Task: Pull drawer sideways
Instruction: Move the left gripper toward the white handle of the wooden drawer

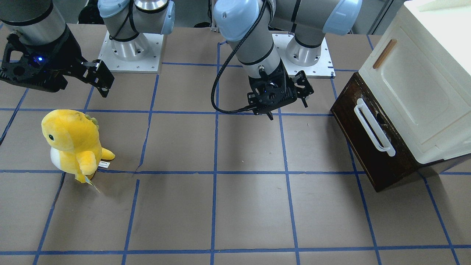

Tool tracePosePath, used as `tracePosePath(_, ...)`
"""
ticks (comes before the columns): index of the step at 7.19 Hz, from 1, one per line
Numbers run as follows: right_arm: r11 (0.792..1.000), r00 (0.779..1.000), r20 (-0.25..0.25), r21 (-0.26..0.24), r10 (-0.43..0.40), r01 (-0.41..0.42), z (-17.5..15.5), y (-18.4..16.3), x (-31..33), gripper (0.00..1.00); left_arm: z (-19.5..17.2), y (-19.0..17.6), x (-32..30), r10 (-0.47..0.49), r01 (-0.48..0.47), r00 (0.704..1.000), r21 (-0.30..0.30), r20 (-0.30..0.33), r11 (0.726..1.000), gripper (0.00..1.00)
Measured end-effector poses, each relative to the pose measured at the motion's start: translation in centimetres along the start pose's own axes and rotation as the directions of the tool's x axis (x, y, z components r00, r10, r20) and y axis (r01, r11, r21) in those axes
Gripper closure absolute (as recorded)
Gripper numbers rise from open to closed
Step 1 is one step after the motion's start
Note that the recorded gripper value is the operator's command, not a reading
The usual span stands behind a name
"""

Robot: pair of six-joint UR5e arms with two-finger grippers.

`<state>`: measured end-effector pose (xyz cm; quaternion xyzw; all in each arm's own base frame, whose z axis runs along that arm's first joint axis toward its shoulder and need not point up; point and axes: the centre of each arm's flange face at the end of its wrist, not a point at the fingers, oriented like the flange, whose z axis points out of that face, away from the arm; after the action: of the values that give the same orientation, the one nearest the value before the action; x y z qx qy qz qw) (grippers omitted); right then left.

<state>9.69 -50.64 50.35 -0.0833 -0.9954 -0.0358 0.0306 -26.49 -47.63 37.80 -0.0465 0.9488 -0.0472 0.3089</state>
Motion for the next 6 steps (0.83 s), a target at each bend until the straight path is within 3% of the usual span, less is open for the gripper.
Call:
tracePosePath(2, 1.000, 1.000, 0.000, 0.000, -0.001, 0.001, 0.0, 0.0, 0.0, 0.00, 5.1, 0.1, 0.4, 0.019, -0.023, 0.975, 0.013, 0.223, 1.000, 0.00)
tracePosePath(6, 1.000, 1.000, 0.000, 0.000, -0.001, 0.001, 0.0, 0.0, -0.1, 0.00, 16.2, -1.4, -2.1, 0.091, -0.049, 0.879, -0.101, 0.468, 0.994, 0.00)
